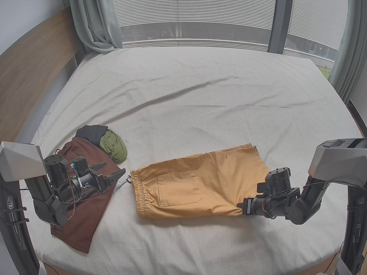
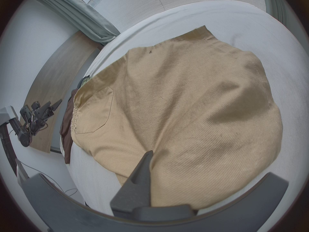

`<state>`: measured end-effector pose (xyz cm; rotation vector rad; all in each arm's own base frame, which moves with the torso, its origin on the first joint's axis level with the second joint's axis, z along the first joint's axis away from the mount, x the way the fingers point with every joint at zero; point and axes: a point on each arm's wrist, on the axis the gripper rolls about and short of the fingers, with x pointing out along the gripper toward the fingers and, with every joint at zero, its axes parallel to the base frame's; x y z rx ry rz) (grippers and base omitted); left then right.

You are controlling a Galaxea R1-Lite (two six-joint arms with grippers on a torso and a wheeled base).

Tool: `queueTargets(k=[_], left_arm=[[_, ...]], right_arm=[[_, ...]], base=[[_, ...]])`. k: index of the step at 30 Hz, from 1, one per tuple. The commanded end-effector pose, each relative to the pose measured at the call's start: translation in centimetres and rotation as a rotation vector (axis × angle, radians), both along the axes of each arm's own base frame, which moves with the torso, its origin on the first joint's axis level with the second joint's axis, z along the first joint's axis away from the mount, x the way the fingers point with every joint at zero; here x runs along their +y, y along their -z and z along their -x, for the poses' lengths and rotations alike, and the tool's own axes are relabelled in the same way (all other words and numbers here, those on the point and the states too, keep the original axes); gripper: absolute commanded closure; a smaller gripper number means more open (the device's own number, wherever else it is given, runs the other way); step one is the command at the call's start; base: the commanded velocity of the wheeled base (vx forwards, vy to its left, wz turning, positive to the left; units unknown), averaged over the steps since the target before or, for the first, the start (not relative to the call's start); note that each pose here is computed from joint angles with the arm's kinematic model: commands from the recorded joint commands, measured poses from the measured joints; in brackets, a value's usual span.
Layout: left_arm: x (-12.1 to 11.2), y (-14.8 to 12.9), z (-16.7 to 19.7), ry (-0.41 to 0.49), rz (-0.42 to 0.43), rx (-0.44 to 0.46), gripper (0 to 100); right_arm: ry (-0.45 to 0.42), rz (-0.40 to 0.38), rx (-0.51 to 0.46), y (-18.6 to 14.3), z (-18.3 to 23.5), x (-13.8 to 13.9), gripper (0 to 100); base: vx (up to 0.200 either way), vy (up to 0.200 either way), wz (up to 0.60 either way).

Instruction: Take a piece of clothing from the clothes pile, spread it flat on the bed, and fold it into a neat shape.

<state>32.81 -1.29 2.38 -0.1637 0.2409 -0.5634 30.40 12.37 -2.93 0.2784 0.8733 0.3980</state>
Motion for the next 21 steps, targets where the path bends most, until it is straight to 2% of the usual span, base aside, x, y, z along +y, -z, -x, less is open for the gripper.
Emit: queueTargets(k=[1, 7, 8, 15, 21], left_arm=[[-0.4, 0.8, 0.3, 0.015, 0.001, 0.032, 0], [-1.1, 1.3, 0.6, 0.05, 0.004, 0.057, 0], [-1.1, 1.5, 0.5, 0.053, 0.005, 0.06, 0], [-1.0, 2.3, 0.6, 0.075, 0.012, 0.088, 0], [-1.2, 2.5, 0.6, 0.082, 0.013, 0.095, 0]], right_arm=[[-0.011, 0.013, 0.024, -0.1, 1.2, -0.1, 100], [-0.014, 0.018, 0.03, 0.1, 1.4, -0.2, 100], [-0.026, 0.03, 0.03, 0.2, 1.7, -0.2, 0], [-0.048, 0.017, -0.007, 0.1, 2.8, -0.1, 0], [-0.125, 0.009, 0.015, -1.1, 7.0, -0.1, 0]], base=[[0.0, 0.0, 0.0], [0.0, 0.0, 0.0], [0.0, 0.0, 0.0], [0.0, 0.0, 0.0], [0.0, 0.0, 0.0]])
